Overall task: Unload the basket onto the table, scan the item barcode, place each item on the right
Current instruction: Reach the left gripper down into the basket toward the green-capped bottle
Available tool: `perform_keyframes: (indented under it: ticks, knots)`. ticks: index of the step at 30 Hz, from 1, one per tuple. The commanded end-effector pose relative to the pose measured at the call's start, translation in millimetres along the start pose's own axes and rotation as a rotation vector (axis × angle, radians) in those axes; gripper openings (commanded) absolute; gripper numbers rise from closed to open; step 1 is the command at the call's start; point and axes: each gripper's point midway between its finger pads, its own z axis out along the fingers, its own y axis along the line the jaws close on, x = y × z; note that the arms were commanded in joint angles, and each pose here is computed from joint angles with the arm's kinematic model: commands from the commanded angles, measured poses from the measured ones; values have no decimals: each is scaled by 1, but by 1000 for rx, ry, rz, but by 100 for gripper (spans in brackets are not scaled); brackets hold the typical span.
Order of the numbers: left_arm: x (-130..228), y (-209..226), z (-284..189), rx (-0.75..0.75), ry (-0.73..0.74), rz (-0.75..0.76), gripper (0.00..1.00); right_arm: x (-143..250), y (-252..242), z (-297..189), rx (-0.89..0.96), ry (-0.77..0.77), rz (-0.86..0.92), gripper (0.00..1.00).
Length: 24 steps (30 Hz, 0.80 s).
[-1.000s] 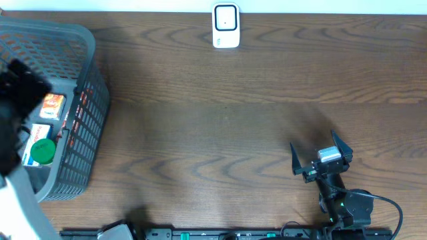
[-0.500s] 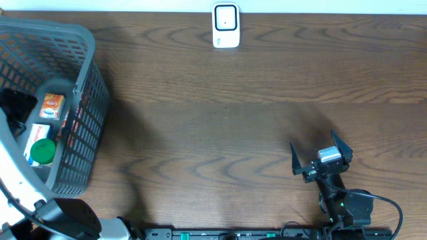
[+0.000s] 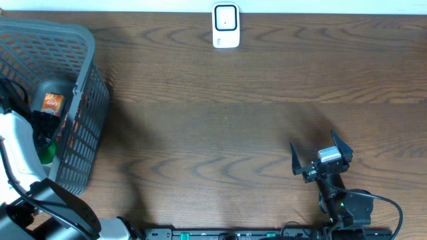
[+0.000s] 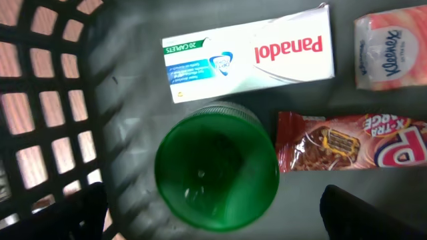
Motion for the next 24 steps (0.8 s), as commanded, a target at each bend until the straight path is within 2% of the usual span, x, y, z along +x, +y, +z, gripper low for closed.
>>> perform_keyframes:
  ticks: [1,15,24]
  knots:
    - [1,2,8,-4,-6,-21,99,1,-2,0,6,0,13,99]
    - [9,1,46,36,-8,-58,99,1,-2,0,7,0,13,99]
    - [18,-9,76,35,59,-42,99,1,-2,0,6,0,13,99]
